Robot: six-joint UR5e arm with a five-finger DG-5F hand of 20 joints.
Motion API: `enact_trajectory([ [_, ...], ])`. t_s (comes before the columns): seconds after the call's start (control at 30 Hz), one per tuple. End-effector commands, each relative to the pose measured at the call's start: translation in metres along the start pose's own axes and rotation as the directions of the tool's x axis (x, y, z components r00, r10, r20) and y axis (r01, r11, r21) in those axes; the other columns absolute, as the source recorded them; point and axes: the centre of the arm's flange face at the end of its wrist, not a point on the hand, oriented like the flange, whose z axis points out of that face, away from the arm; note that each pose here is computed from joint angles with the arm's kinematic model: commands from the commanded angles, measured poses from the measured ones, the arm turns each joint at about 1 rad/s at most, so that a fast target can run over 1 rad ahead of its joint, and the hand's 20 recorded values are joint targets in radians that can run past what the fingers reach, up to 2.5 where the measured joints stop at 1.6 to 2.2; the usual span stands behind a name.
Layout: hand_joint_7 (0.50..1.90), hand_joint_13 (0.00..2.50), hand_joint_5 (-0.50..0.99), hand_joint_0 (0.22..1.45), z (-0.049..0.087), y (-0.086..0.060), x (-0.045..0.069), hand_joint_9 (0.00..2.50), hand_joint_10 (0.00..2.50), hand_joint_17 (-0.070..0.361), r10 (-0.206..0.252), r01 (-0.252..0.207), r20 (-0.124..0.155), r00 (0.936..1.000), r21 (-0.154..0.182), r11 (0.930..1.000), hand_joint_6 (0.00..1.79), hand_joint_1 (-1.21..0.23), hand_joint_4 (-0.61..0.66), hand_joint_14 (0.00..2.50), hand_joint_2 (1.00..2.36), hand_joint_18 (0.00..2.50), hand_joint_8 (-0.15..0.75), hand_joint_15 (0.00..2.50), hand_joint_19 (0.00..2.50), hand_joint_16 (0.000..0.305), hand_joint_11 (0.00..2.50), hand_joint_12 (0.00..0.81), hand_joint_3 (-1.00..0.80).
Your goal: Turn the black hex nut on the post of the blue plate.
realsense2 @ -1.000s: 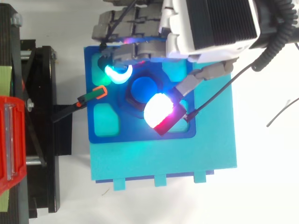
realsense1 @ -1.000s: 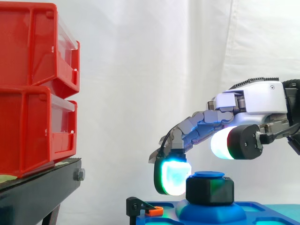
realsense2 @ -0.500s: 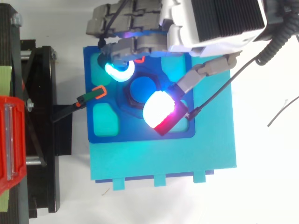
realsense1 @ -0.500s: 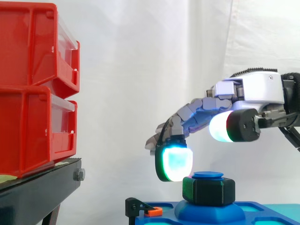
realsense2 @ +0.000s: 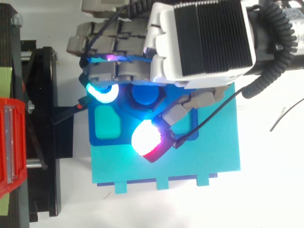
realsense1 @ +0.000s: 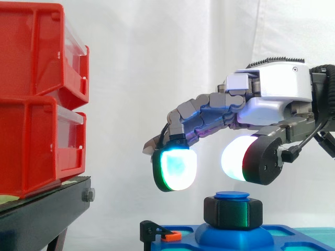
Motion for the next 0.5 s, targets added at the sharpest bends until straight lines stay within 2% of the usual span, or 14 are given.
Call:
enact_trajectory([
  [0.0,1.13,0.41,-0.19,0.34,0.0026,0.0077,0.0017,0.40,0.00,0.155,-0.007,0.007,-0.005,1.0000,0.010,0.9999,0.50,-0.49,0.29,0.00,1.00,0.27,0.314,0.10,0.15,0.069,0.11,0.433,-0.50],
  [0.07,1.14,0.40,-0.18,0.34,0.0028,0.0097,0.0024,0.40,0.00,0.155,-0.008,0.008,-0.010,0.9999,0.009,0.9999,0.52,-0.38,0.29,0.00,1.00,0.27,0.314,0.11,0.16,0.069,0.10,0.432,-0.50],
  [0.17,1.13,0.40,-0.17,0.35,0.0029,0.0129,0.0038,0.41,0.00,0.154,-0.006,0.006,-0.019,0.9998,0.007,1.0000,0.54,-0.34,0.28,0.00,1.00,0.25,0.324,0.11,0.15,0.069,0.10,0.431,-0.50],
  [0.47,1.10,0.39,-0.16,0.37,0.0020,0.0171,0.0055,0.42,0.00,0.148,-0.005,0.006,-0.039,0.9992,0.016,0.9999,0.58,-0.32,0.27,0.00,1.00,0.23,0.317,0.10,0.16,0.066,0.11,0.420,-0.50],
])
